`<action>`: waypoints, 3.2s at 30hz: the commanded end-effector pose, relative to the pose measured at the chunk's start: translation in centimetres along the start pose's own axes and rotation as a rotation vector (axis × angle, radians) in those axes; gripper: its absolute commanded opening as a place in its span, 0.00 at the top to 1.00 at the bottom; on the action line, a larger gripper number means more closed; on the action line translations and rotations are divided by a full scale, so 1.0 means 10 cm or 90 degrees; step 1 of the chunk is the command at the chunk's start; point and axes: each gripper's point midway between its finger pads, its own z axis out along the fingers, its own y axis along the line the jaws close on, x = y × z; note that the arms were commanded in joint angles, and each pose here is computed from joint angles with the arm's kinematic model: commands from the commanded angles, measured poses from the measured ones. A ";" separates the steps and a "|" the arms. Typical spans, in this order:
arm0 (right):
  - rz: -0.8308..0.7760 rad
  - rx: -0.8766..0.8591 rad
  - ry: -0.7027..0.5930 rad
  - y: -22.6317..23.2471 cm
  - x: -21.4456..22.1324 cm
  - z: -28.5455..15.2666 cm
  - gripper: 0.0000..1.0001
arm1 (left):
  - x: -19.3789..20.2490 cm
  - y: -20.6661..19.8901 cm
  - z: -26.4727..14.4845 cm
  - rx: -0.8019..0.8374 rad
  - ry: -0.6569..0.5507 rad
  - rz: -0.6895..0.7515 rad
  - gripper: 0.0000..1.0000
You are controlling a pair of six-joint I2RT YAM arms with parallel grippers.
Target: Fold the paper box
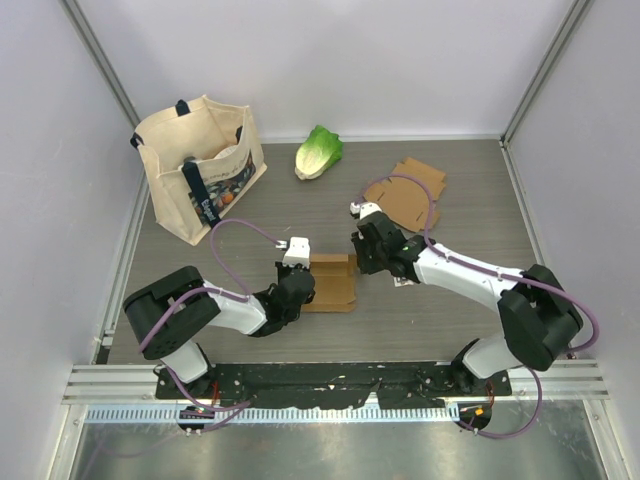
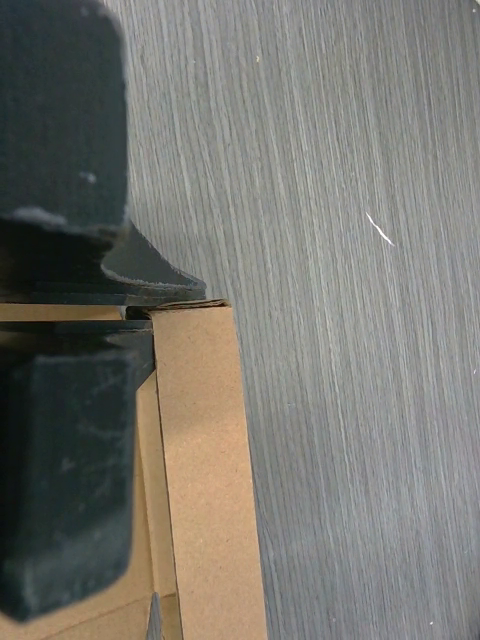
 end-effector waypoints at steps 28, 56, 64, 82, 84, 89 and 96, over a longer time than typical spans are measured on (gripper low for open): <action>0.194 -0.182 -0.014 0.63 -0.22 -0.25 0.69 | -0.08 -0.06 -0.04 0.004 -0.013 0.010 1.00; -0.030 -0.098 -0.249 0.38 -0.24 -0.18 0.52 | -0.08 -0.04 -0.04 0.004 -0.017 0.003 1.00; -0.057 -0.060 -0.327 0.32 -0.32 -0.10 0.52 | -0.08 -0.04 -0.05 0.005 -0.018 0.003 1.00; -0.056 -0.026 -0.348 0.26 -0.20 0.06 0.51 | -0.08 -0.05 -0.04 0.007 -0.020 0.002 1.00; -0.052 -0.039 -0.363 0.30 -0.23 0.08 0.52 | -0.07 -0.04 -0.05 0.006 -0.020 0.003 1.00; -0.068 0.000 -0.366 0.31 -0.22 0.19 0.57 | -0.08 -0.05 -0.05 0.007 -0.020 0.000 1.00; -0.054 0.111 -0.406 0.20 -0.25 0.24 0.73 | -0.10 -0.05 -0.04 0.001 -0.022 -0.007 1.00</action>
